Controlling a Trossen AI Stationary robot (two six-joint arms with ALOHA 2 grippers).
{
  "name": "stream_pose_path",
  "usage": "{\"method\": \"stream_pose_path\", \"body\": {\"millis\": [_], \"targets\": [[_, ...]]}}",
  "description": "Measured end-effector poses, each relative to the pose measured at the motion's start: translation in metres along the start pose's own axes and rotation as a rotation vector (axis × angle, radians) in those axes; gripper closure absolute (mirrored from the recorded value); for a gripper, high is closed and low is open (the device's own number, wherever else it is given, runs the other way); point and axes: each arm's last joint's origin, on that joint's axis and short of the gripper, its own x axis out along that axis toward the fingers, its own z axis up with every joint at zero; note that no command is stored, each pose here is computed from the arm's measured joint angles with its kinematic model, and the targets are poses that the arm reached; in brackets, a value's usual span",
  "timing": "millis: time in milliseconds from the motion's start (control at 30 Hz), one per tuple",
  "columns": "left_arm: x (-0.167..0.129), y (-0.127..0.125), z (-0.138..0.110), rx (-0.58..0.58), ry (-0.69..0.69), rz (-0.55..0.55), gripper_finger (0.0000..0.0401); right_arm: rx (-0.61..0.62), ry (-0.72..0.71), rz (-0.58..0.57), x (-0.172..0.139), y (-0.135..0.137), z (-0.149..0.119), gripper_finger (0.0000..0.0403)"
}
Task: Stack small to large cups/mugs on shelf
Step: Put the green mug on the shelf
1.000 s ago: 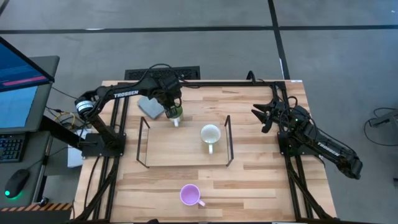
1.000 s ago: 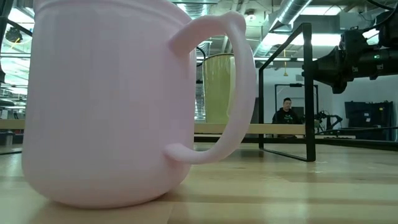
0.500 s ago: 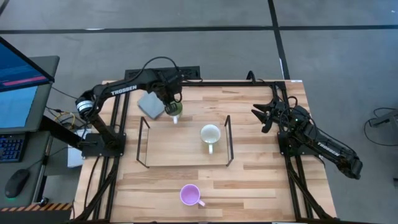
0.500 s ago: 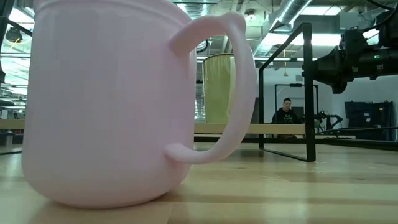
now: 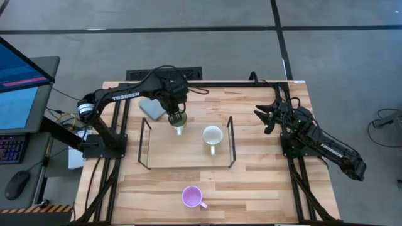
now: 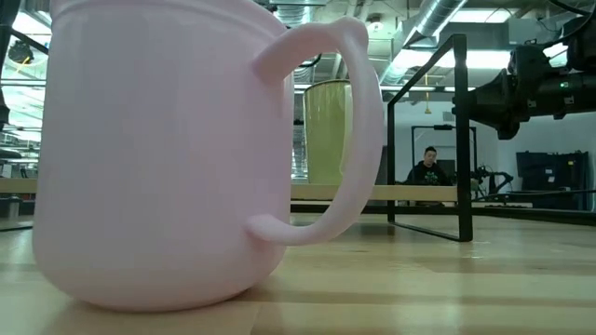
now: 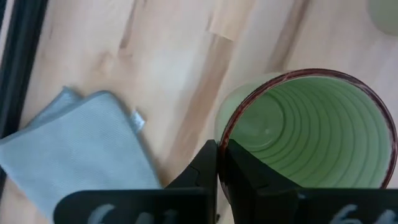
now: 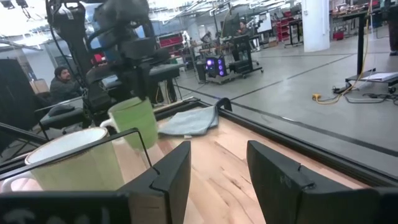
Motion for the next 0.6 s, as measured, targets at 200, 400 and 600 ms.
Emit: {"method": "stream_pose_path", "body": {"millis": [200,400,600], "targets": [[0.0,-0.022,0.0,0.021,-0.001,-0.017,0.0401,0.0,0.0,0.0,0.0,0.0,0.0,0.0225],[-0.001,-0.042,0.0,0.018,-0.021,-0.035,0.0401,0.0,0.0,0.0,0.0,0.0,0.0,0.0225],[-0.002,-0.059,0.0,0.004,-0.043,-0.063,0.0401,0.0,0.0,0.0,0.0,0.0,0.0,0.0225]]}}
